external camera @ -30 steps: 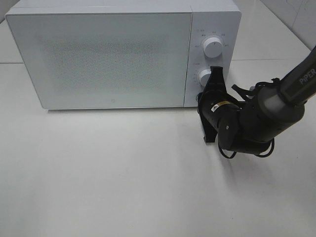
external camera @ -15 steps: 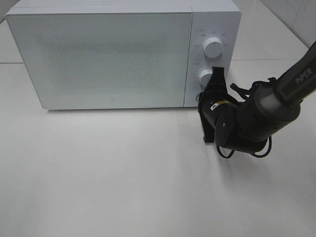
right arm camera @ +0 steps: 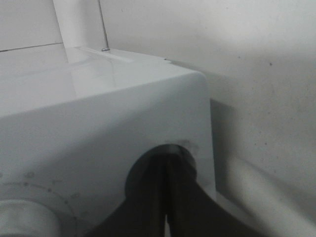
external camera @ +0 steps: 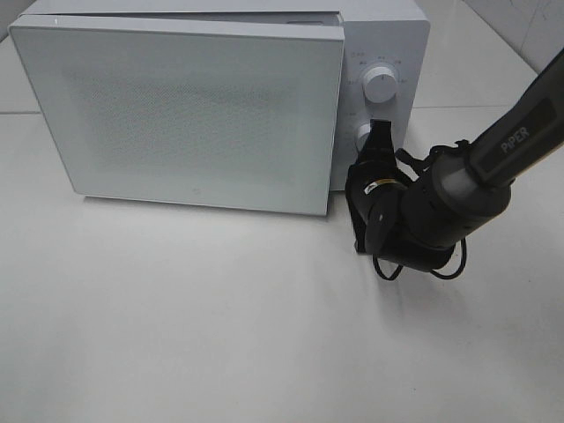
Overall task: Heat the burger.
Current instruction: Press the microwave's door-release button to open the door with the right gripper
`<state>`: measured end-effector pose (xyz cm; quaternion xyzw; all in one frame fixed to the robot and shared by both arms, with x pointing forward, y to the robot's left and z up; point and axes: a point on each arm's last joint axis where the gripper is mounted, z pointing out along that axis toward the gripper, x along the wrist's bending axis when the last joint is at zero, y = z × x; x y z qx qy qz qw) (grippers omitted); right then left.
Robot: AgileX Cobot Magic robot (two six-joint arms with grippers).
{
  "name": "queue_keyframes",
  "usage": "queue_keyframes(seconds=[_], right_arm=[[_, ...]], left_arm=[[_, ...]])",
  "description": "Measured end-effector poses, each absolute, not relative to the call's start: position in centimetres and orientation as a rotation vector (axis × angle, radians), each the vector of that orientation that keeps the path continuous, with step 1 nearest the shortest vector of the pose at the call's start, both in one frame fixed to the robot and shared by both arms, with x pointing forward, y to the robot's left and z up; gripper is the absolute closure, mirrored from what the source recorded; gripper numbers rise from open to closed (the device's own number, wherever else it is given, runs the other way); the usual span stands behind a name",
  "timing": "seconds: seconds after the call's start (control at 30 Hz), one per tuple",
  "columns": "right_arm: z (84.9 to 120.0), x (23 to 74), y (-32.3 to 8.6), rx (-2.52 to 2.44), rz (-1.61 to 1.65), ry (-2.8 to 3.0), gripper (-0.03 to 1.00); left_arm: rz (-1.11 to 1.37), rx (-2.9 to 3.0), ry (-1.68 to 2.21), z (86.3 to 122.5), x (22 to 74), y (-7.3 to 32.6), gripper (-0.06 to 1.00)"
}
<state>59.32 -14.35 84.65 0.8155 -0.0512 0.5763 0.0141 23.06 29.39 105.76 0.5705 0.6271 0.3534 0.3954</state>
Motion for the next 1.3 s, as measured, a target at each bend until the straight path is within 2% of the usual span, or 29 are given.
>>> queue_keyframes(seconds=[1.3], right_arm=[[85.5,58.3,-13.9,2.466,1.796,-0.173,0.94]], left_arm=[[0.896,1.446,1.590,105.8,23.1,29.4,-0.04]])
